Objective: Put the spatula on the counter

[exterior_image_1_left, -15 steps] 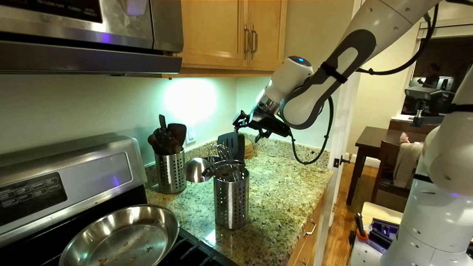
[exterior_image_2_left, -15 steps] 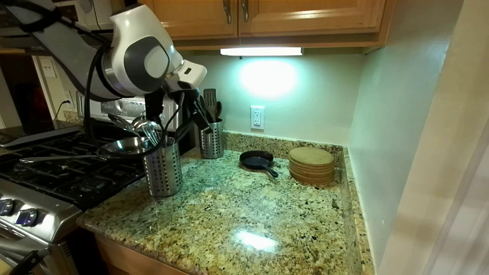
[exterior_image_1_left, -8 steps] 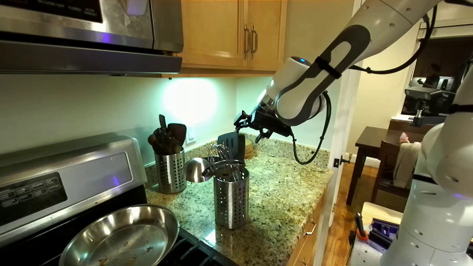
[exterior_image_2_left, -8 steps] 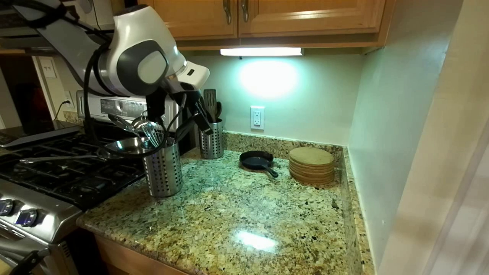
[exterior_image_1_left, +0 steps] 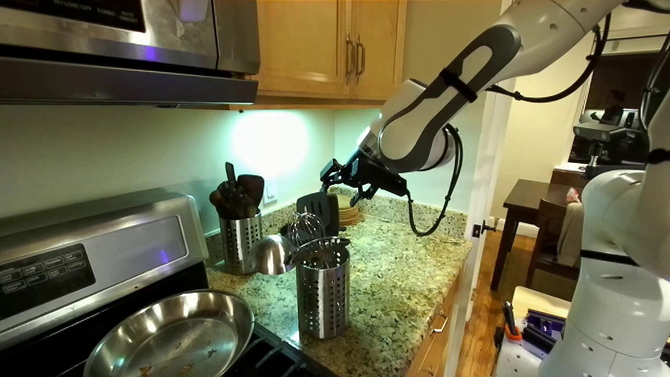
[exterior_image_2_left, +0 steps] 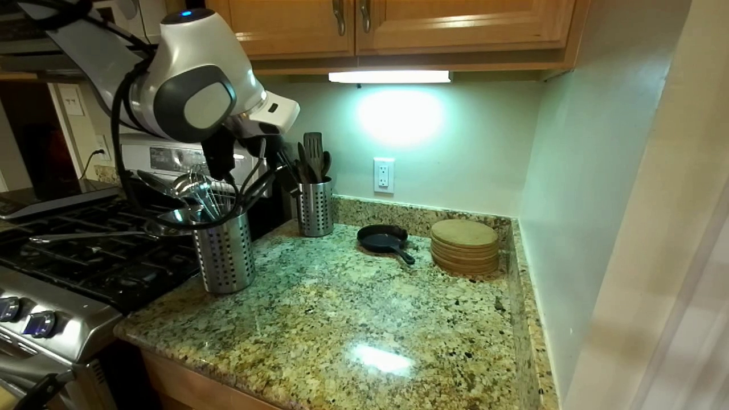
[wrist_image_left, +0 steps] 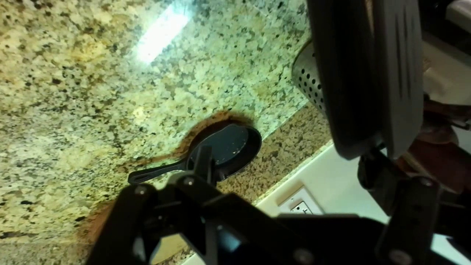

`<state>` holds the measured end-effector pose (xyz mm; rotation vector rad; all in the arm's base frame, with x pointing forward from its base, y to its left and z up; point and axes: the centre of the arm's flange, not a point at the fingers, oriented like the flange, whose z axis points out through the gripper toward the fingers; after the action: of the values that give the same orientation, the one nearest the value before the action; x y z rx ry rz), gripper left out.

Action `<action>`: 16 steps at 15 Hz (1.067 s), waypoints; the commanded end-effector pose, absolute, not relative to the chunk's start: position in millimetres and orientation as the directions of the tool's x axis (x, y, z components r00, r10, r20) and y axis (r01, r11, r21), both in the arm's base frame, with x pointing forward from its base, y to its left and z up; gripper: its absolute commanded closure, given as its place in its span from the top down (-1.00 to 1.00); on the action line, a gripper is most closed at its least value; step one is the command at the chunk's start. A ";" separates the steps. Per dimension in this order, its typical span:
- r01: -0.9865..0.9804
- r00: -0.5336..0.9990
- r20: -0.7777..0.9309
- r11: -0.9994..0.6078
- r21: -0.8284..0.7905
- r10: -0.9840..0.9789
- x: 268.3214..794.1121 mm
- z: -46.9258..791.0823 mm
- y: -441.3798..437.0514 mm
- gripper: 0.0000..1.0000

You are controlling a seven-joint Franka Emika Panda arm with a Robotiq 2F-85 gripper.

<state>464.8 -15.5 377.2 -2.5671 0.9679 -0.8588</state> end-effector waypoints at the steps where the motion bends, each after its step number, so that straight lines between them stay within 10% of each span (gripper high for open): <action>1: -0.463 0.638 0.436 -0.769 -0.441 -0.634 459.8 375.5 -26.9 1.00; 16: -0.615 0.579 0.413 -0.709 -0.345 -0.703 434.1 388.7 -91.9 1.00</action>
<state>451.1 -104.9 371.2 -2.6531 1.0832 -0.8735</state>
